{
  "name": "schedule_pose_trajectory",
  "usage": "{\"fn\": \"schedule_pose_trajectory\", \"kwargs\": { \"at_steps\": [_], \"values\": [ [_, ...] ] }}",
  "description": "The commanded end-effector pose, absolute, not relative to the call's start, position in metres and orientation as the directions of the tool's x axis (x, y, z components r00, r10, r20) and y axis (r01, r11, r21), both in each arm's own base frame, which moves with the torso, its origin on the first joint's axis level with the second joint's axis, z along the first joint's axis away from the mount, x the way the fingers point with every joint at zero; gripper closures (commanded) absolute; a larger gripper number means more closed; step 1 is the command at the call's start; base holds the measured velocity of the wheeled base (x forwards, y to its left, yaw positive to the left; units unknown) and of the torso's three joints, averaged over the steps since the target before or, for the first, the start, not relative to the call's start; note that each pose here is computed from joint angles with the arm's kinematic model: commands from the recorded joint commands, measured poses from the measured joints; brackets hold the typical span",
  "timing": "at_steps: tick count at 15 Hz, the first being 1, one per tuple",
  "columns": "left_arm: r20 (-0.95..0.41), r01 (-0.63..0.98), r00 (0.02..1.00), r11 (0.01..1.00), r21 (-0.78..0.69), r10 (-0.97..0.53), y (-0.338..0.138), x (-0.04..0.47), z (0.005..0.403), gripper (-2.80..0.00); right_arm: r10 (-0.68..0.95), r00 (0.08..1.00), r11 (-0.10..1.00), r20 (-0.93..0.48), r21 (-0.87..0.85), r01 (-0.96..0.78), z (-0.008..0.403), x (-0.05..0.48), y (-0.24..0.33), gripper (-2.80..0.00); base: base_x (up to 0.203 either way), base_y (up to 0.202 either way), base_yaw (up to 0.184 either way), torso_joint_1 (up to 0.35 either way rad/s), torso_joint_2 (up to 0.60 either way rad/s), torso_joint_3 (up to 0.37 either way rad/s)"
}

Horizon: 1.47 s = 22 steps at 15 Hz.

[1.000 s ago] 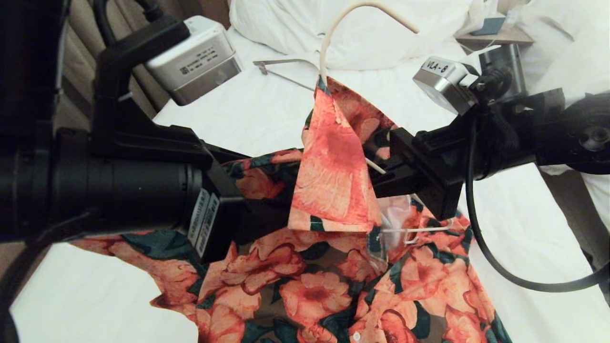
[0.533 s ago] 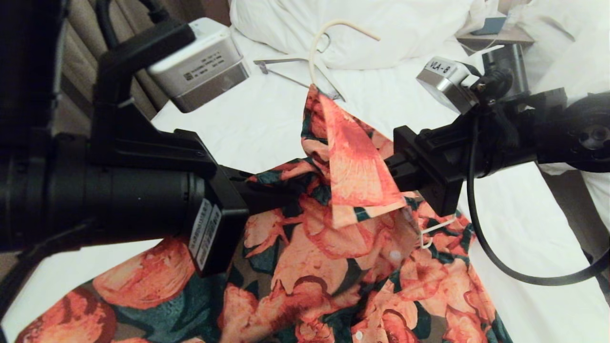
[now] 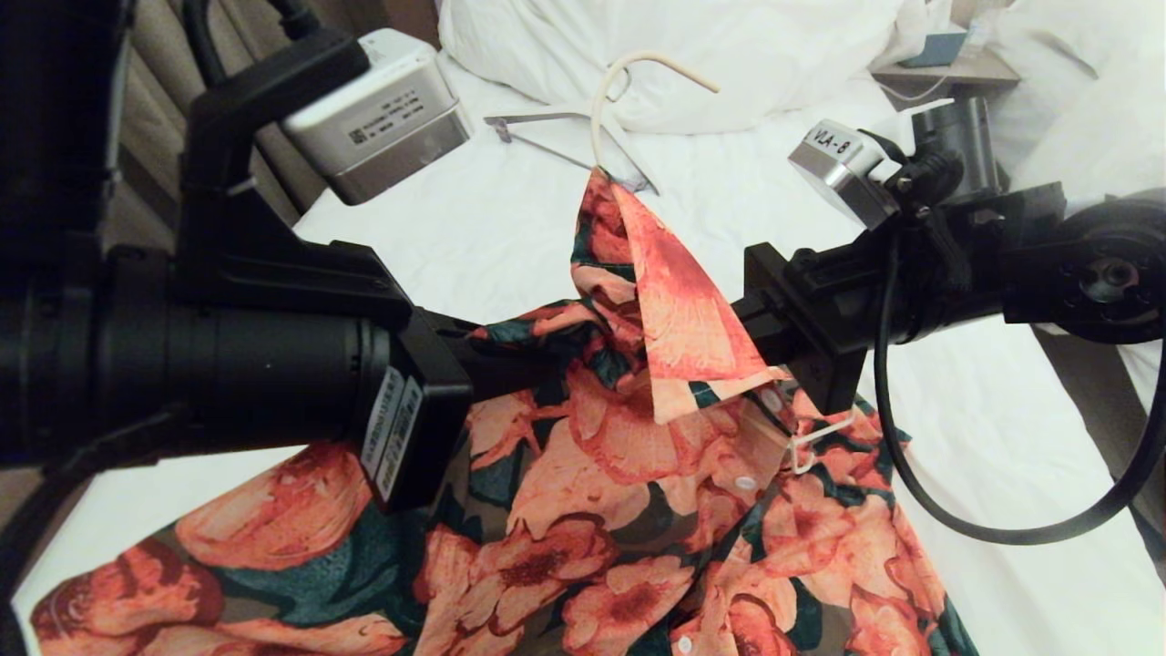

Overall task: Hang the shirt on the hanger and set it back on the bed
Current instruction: Hook the other side of the shirt onto the hanger

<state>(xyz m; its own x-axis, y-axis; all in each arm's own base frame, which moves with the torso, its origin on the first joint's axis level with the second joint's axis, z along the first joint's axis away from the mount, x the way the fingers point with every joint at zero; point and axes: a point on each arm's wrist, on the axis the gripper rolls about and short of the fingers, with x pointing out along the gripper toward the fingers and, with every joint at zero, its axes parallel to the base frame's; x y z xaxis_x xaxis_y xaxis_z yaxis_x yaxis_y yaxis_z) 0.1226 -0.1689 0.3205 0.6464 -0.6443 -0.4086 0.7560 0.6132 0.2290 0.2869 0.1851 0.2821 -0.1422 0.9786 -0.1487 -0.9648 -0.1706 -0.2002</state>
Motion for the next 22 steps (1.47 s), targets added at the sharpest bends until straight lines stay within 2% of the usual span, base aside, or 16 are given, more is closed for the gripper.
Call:
{"fn": "schedule_pose_trajectory", "kwargs": {
  "at_steps": [1,4,5,9,12,15,17,20,22],
  "values": [
    [-0.407,0.755,0.648,0.614,0.231,-0.644,-0.168,0.122,0.321,0.00,0.978,-0.149,-0.177,-0.148,-0.199,-0.964,0.281,0.286,0.185,0.00,0.000,0.000,0.000,0.000,0.00,0.000],
    [-0.401,0.753,0.651,0.616,0.231,-0.645,-0.168,0.122,0.322,0.00,0.977,-0.149,-0.177,-0.150,-0.196,-0.964,0.280,0.286,0.185,0.00,0.000,0.000,0.000,0.000,0.00,0.000],
    [-0.400,0.750,0.654,0.620,0.231,-0.642,-0.167,0.123,0.323,0.00,0.977,-0.149,-0.177,-0.150,-0.195,-0.965,0.281,0.285,0.185,-2.80,0.000,0.000,0.000,0.000,0.00,0.000],
    [-0.400,0.744,0.659,0.629,0.225,-0.636,-0.166,0.125,0.323,0.00,0.978,-0.145,-0.171,-0.150,-0.175,-0.970,0.282,0.285,0.185,-2.80,0.000,0.000,0.000,0.000,0.00,0.000],
    [-0.401,0.746,0.657,0.628,0.222,-0.639,-0.166,0.125,0.323,0.00,0.985,-0.093,-0.108,-0.147,-0.098,-0.989,0.298,0.273,0.176,-2.80,0.000,0.000,0.000,0.000,0.00,0.000],
    [-0.384,0.748,0.657,0.626,0.220,-0.649,-0.162,0.120,0.327,0.00,0.977,0.133,0.127,-0.169,-0.047,-0.991,0.322,0.249,0.160,-2.80,0.000,0.000,0.000,0.000,0.00,0.000],
    [-0.354,0.744,0.663,0.634,0.211,-0.660,-0.160,0.119,0.330,0.00,0.955,0.253,0.264,-0.156,0.058,-0.963,0.337,0.233,0.149,-2.80,0.000,0.000,0.000,0.000,0.00,0.000],
    [-0.217,0.725,0.689,0.666,0.175,-0.692,-0.165,0.122,0.340,0.00,0.924,0.360,0.377,-0.128,0.155,-0.913,0.352,0.224,0.130,-2.80,0.000,0.000,0.000,0.000,0.00,0.000],
    [-0.199,0.727,0.686,0.672,0.139,-0.700,-0.165,0.120,0.343,0.00,0.888,0.436,0.456,-0.143,0.155,-0.876,0.360,0.220,0.122,-2.80,0.000,0.000,0.000,0.000,0.00,0.000]
  ]
}}
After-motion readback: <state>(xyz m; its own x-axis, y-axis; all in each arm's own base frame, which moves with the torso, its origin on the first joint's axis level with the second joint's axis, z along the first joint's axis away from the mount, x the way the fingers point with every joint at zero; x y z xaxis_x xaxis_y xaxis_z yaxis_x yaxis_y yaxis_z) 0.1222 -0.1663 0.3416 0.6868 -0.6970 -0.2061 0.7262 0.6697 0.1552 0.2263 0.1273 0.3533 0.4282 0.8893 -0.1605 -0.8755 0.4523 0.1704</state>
